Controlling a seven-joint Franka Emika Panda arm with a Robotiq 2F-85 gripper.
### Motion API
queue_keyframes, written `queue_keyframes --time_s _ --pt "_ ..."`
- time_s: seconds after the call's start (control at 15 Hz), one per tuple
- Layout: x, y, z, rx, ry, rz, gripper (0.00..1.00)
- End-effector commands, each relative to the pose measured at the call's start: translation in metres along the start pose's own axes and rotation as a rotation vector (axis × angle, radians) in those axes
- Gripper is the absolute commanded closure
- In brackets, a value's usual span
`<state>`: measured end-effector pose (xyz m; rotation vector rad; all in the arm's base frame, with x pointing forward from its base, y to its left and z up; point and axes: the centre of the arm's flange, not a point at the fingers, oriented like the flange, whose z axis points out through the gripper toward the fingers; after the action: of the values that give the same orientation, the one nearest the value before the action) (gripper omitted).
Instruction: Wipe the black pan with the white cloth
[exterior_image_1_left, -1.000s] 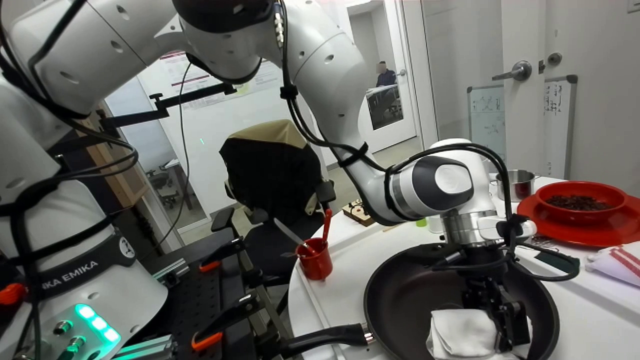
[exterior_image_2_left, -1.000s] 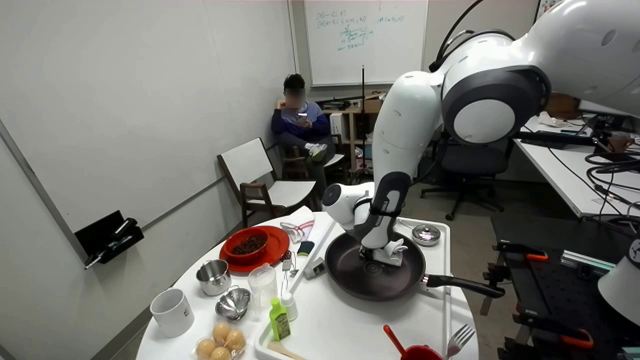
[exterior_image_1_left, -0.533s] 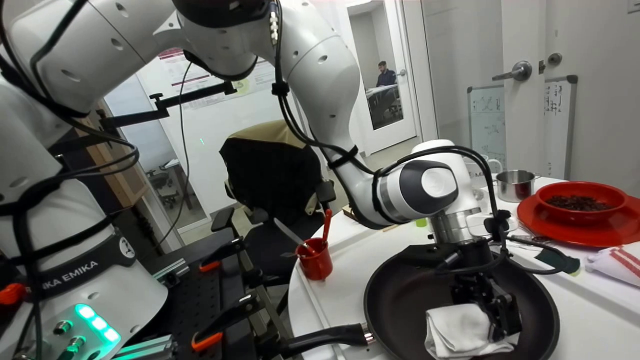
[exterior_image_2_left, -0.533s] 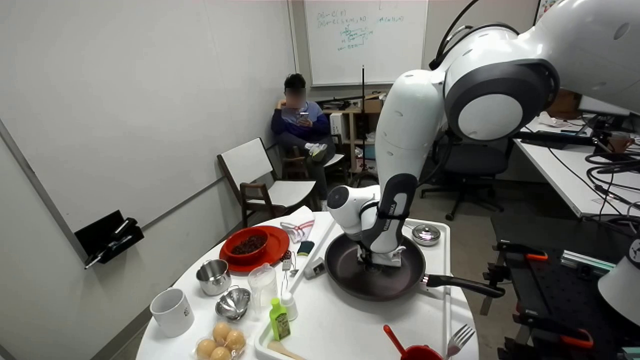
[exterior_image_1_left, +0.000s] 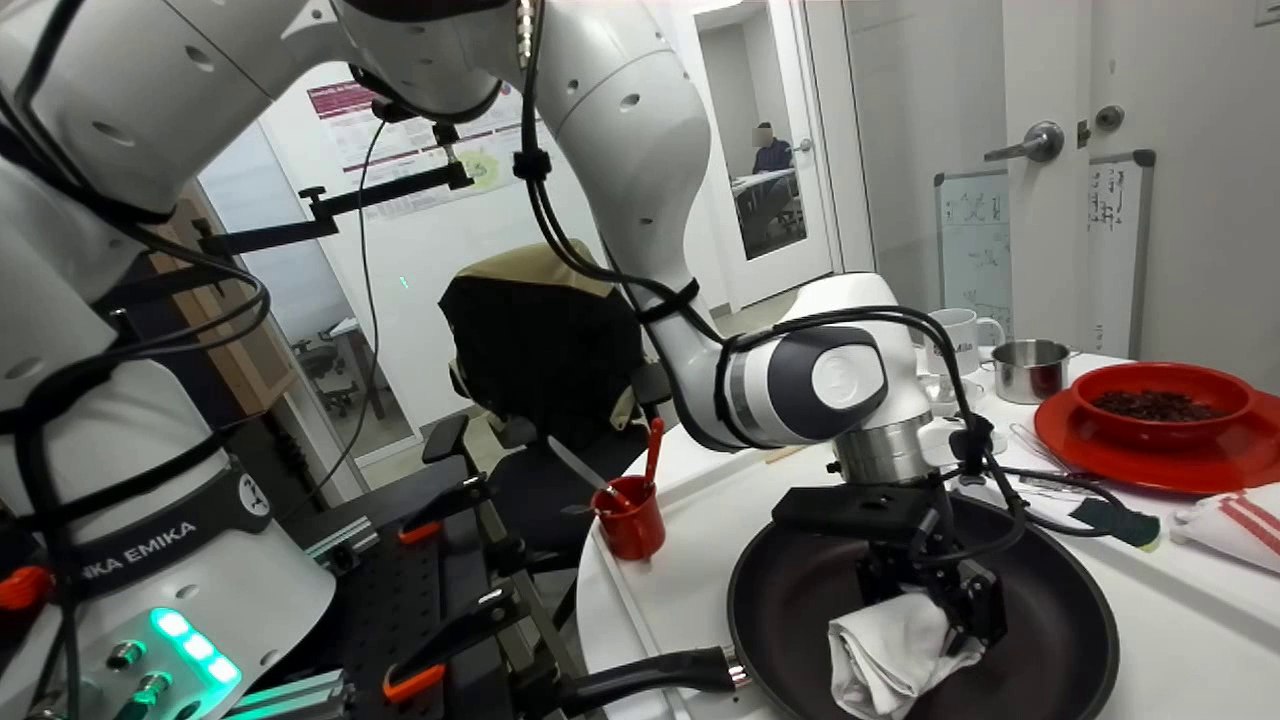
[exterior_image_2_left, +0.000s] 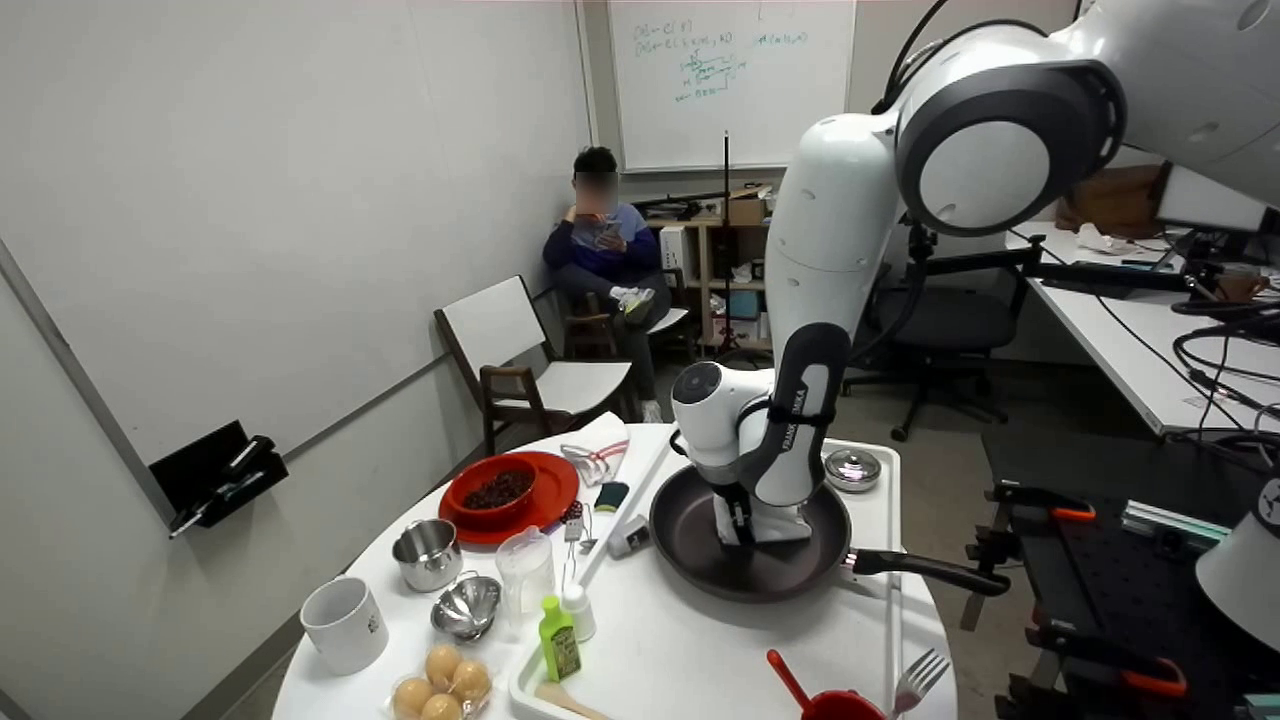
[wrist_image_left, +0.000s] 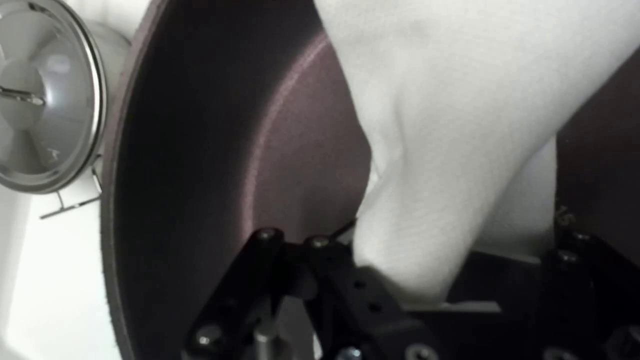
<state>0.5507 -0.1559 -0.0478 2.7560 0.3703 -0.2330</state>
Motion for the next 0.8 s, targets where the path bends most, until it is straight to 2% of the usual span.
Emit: queue_keyframes --time_s 0.0,0.73 --pt "-0.014 -0.02 -0.006 0.031 0.001 -0.127 0.95" --pt "0.001 -0.066 -0.015 -0.06 0.032 -0.363 0.94"
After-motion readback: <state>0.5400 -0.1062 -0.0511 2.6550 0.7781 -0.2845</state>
